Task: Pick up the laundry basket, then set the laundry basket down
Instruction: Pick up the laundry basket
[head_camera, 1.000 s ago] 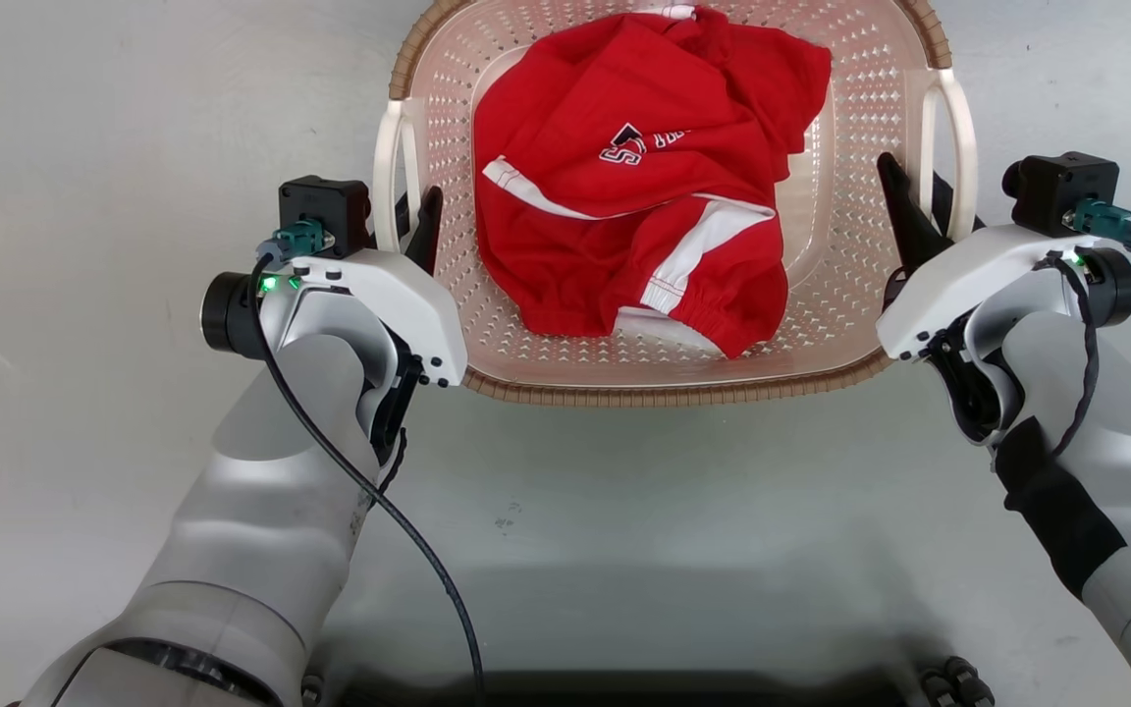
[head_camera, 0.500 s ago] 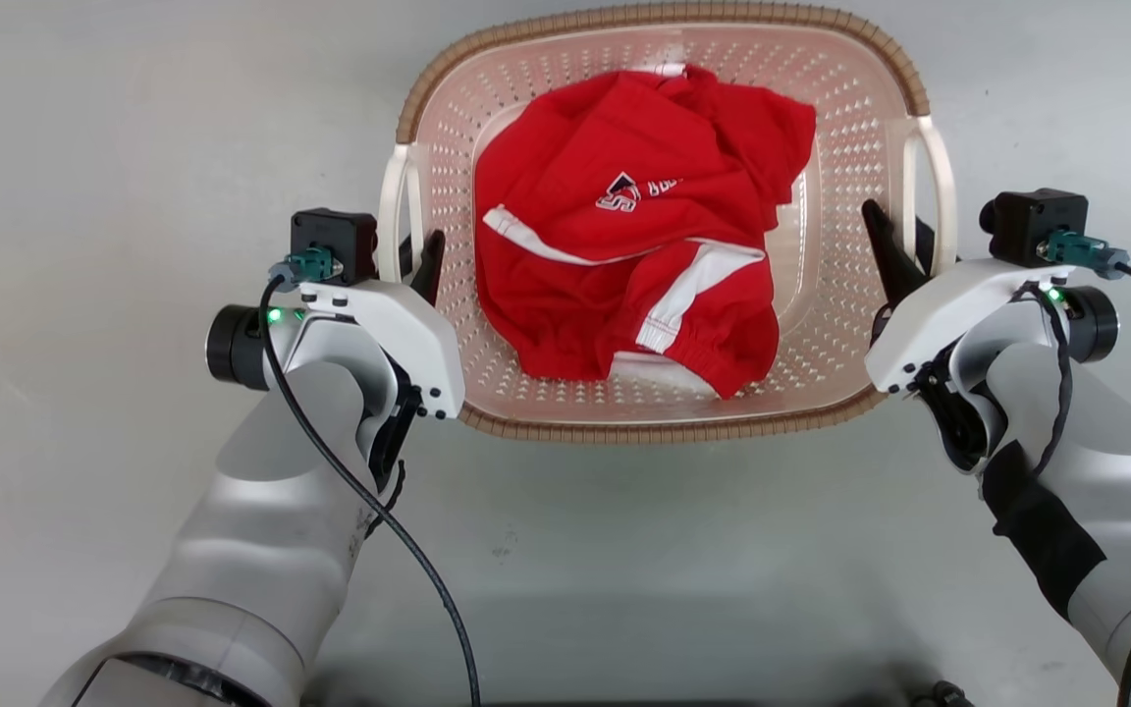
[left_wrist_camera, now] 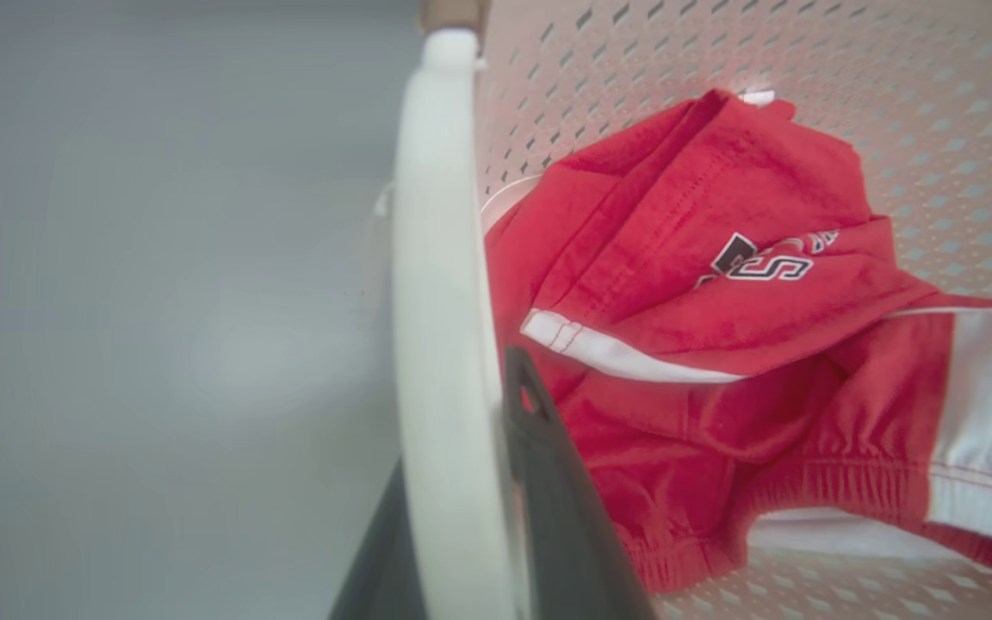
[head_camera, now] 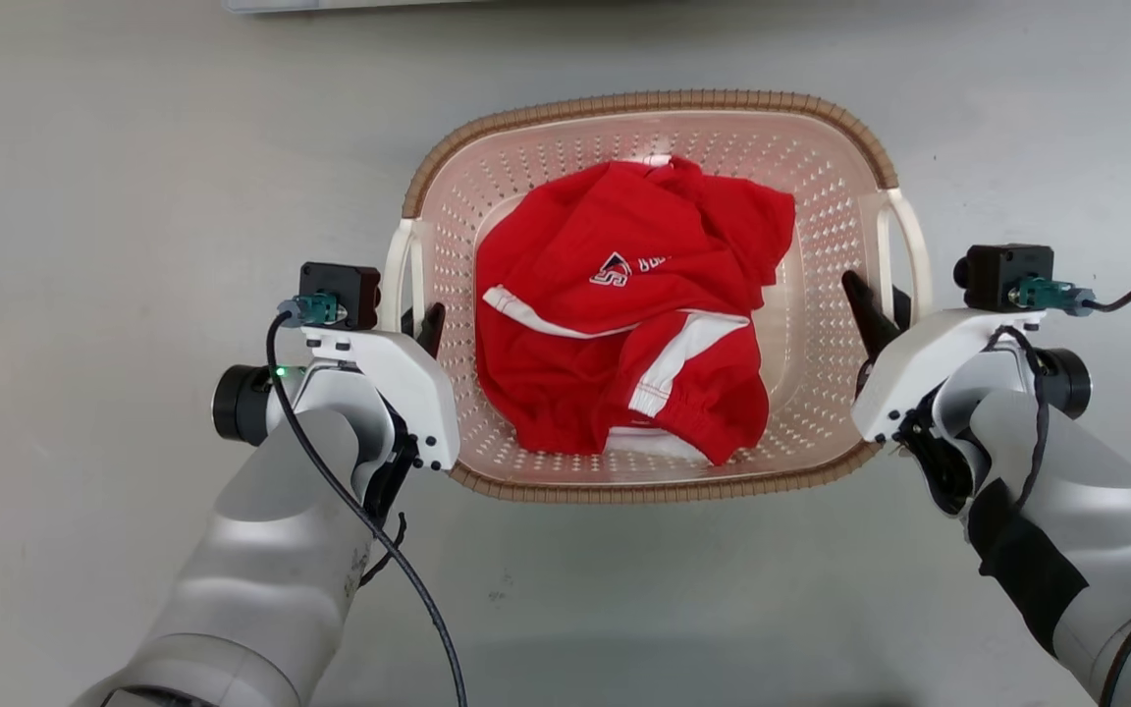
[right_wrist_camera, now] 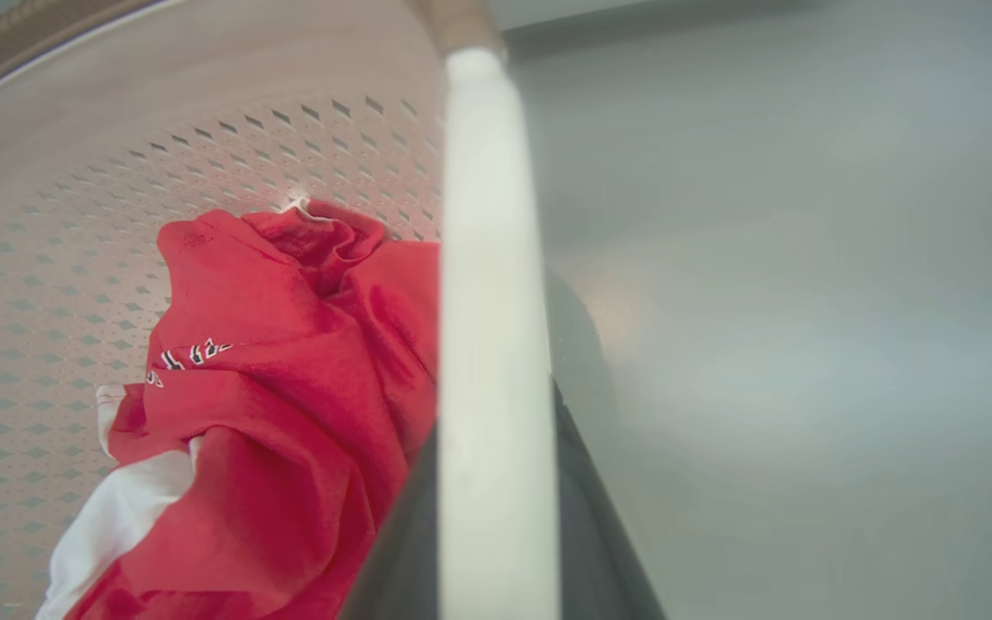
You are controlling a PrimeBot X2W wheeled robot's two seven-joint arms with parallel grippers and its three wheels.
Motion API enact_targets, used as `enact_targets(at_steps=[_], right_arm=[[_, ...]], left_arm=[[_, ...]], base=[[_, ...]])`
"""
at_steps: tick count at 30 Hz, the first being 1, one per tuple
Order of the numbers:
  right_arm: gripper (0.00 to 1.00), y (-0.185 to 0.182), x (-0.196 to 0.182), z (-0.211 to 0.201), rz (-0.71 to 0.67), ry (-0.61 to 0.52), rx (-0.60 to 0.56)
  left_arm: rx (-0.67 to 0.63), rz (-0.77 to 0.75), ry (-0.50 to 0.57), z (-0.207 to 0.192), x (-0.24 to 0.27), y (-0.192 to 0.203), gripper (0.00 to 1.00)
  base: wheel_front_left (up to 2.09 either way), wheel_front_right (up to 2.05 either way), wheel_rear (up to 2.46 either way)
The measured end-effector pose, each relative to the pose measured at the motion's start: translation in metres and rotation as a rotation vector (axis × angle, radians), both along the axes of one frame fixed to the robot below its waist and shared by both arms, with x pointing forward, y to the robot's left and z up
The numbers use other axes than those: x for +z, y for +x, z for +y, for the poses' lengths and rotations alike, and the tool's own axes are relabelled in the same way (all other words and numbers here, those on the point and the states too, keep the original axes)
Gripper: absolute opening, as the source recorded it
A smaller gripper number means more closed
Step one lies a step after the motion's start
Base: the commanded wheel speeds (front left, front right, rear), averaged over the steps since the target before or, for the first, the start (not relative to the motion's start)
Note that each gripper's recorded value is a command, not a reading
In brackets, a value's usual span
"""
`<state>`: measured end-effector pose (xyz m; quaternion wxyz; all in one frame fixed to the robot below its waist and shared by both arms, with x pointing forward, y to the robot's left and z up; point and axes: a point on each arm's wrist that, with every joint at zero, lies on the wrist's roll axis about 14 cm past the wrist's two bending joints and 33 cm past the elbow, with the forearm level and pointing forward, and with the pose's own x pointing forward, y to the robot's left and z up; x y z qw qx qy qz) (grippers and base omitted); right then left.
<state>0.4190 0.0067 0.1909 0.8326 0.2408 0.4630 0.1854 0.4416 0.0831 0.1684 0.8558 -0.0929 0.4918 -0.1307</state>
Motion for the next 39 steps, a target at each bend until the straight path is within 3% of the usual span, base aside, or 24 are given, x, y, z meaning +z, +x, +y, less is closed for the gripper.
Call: enact_targets(at_steps=[21, 39], right_arm=[[0.0, -0.056, 0.046, -0.001, 0.097, -0.052, 0.128], [0.0, -0.096, 0.099, 0.002, 0.01, -0.072, 0.163]], left_arm=[[-0.011, 0.134, -0.011, -0.004, 0.044, -0.057, 0.0], [-0.01, 0.124, -0.017, -0.001, 0.094, -0.094, 0.0]], base=[[0.0, 0.0, 0.0], [0.0, 0.0, 0.0]])
